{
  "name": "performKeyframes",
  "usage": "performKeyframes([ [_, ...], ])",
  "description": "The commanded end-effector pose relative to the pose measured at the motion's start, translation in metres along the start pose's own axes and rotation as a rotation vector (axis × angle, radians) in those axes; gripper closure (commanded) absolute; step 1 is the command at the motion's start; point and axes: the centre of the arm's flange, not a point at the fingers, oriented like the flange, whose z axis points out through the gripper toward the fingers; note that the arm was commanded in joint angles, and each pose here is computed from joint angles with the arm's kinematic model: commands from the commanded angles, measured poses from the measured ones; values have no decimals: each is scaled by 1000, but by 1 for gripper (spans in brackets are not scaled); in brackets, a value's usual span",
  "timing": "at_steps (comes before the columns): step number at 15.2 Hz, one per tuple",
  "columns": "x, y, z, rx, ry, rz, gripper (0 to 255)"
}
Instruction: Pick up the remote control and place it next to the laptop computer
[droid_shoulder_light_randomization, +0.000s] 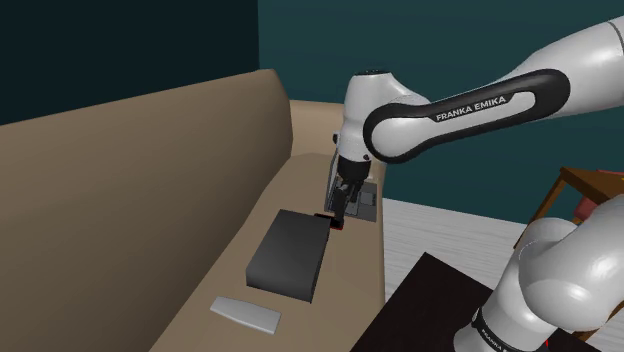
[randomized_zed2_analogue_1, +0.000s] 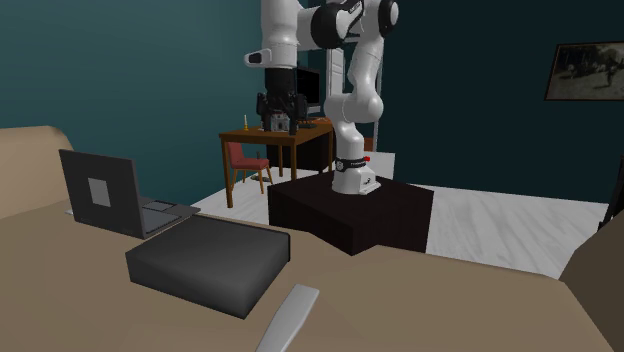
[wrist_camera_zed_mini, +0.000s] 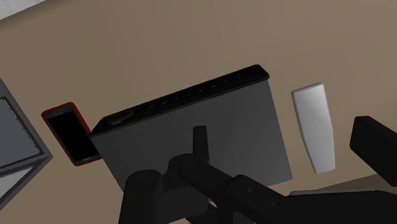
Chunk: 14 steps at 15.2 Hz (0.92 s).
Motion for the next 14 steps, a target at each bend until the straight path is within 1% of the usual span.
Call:
performKeyframes([
  [1,16,-12,22,1,5,-18,0],
  [14,94,-89,152,3,26,-134,0],
])
